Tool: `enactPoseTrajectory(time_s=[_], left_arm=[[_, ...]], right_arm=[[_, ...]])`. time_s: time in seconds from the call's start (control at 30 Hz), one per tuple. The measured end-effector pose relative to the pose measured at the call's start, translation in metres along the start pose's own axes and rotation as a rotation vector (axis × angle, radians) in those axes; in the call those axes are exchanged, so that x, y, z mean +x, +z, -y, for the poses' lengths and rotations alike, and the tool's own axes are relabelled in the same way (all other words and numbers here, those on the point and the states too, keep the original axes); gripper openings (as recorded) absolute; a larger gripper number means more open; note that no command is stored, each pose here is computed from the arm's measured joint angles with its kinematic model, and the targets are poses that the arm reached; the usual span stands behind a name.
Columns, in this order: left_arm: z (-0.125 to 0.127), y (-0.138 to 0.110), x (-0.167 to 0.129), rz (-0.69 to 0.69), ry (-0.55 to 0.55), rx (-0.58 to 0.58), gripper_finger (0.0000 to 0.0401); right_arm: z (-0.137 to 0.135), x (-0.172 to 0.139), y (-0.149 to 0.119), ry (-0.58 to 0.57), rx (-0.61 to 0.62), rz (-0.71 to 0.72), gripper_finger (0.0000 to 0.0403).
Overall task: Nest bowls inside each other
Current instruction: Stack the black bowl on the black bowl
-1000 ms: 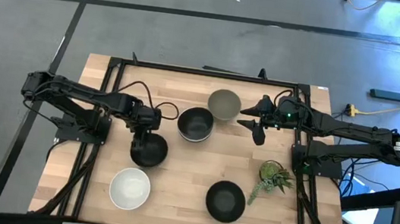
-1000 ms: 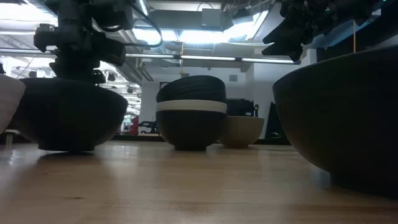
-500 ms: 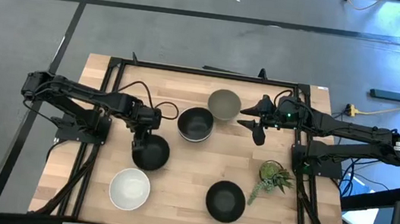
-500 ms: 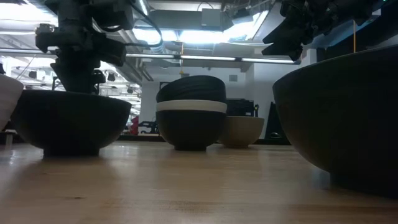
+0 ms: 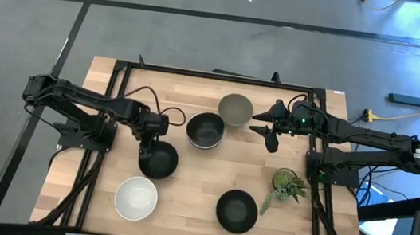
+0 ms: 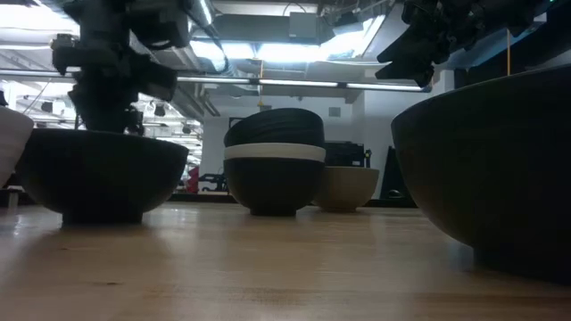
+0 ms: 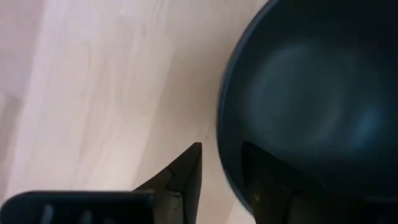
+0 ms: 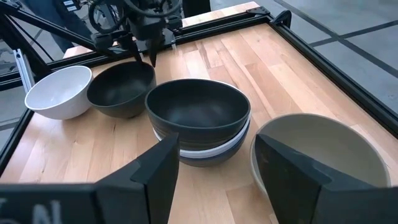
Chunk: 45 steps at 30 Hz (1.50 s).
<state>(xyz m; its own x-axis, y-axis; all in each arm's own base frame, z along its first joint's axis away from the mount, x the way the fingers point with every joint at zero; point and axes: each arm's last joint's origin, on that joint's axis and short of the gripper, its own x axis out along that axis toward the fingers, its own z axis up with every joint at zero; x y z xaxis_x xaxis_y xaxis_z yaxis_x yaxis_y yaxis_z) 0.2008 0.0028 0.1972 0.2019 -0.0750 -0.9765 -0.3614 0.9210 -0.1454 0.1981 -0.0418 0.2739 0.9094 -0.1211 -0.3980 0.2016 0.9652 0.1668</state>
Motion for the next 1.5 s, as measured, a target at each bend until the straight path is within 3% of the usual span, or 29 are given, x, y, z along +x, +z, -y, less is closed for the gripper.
enactPoseTrajectory(time_s=[0.2, 0.4, 0.87, 1.1, 1.5], left_arm=[[-0.002, -0.006, 0.007, -0.034, -0.004, -0.070, 0.0077], [-0.002, -0.006, 0.007, -0.032, -0.004, -0.071, 0.0010], [-0.023, 0.007, -0.003, 0.082, 0.071, -0.121, 0.0003], [-0.037, 0.032, -0.038, 0.219, 0.065, -0.088, 0.0002], [-0.061, 0.071, -0.125, 0.537, 0.065, -0.028, 0.0002]], right_arm=[[0.000, 0.000, 0.000, 0.000, -0.004, 0.000, 0.0211], [0.000, 0.000, 0.000, 0.000, -0.004, 0.000, 0.0211], [0.000, 0.000, 0.000, 0.000, 0.000, 0.000, 0.0211], [0.000, 0.000, 0.000, 0.000, 0.007, 0.000, 0.0211], [0.000, 0.000, 0.000, 0.000, 0.012, 0.000, 0.0211]])
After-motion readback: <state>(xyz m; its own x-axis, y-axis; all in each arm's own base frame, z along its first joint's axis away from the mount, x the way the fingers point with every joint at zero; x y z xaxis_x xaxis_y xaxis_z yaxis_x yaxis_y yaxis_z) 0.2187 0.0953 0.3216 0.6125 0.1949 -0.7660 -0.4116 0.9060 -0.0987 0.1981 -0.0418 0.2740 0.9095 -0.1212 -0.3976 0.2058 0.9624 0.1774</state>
